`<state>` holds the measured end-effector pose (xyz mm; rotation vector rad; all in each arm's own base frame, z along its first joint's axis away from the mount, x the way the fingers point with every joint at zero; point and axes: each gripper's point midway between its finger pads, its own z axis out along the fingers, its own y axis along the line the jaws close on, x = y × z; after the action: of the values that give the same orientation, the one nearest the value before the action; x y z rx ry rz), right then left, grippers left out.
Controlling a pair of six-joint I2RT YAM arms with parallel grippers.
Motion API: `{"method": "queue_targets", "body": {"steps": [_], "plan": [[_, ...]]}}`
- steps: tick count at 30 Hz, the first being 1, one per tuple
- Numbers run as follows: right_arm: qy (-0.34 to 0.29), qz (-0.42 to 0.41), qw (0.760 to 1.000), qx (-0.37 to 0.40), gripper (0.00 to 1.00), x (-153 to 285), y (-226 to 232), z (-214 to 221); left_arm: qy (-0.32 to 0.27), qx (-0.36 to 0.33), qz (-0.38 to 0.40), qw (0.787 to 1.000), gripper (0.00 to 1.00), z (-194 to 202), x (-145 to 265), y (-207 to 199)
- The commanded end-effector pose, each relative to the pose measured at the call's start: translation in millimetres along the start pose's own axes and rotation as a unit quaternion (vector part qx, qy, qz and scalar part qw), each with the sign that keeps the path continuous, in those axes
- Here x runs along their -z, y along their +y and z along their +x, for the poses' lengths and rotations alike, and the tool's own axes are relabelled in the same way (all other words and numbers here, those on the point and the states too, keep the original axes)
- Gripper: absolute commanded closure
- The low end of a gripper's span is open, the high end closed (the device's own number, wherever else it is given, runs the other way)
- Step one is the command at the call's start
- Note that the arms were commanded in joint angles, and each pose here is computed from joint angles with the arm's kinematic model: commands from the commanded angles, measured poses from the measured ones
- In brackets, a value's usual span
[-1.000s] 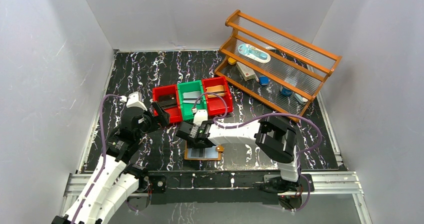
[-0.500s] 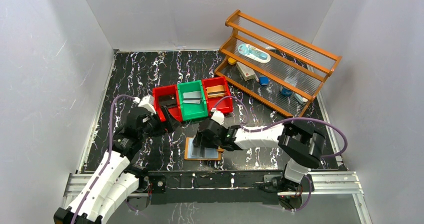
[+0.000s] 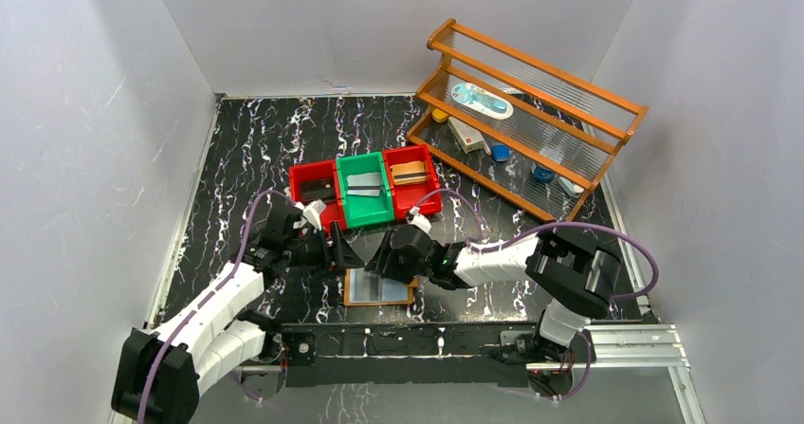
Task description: Take the credit cards out of the card holder
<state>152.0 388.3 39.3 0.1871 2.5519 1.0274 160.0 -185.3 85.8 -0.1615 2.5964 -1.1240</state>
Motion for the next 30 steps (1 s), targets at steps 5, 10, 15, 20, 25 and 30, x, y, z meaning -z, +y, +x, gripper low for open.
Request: {"method": "queue_targets", "body": {"steps": [5,10,15,20,25,30], "plan": [[0.026,0.088,0.994,0.057,0.34,0,-20,7,-0.109,0.051,-0.054,0.991,0.34,-22,16,11],[0.025,0.175,0.976,0.124,0.28,-9,-25,11,-0.271,0.097,-0.151,0.946,0.30,-54,69,37],[0.015,0.241,0.955,0.169,0.25,-15,-31,15,-0.334,0.102,-0.194,0.917,0.27,-62,104,46],[0.012,0.260,0.940,0.220,0.25,-19,-25,18,-0.334,0.108,-0.194,0.916,0.26,-59,106,47],[0.027,0.249,0.933,0.259,0.24,-22,-22,24,-0.346,0.106,-0.196,0.911,0.26,-60,111,48],[0.039,0.244,0.924,0.291,0.23,-26,-19,28,-0.352,0.102,-0.203,0.908,0.26,-62,116,48]]}}
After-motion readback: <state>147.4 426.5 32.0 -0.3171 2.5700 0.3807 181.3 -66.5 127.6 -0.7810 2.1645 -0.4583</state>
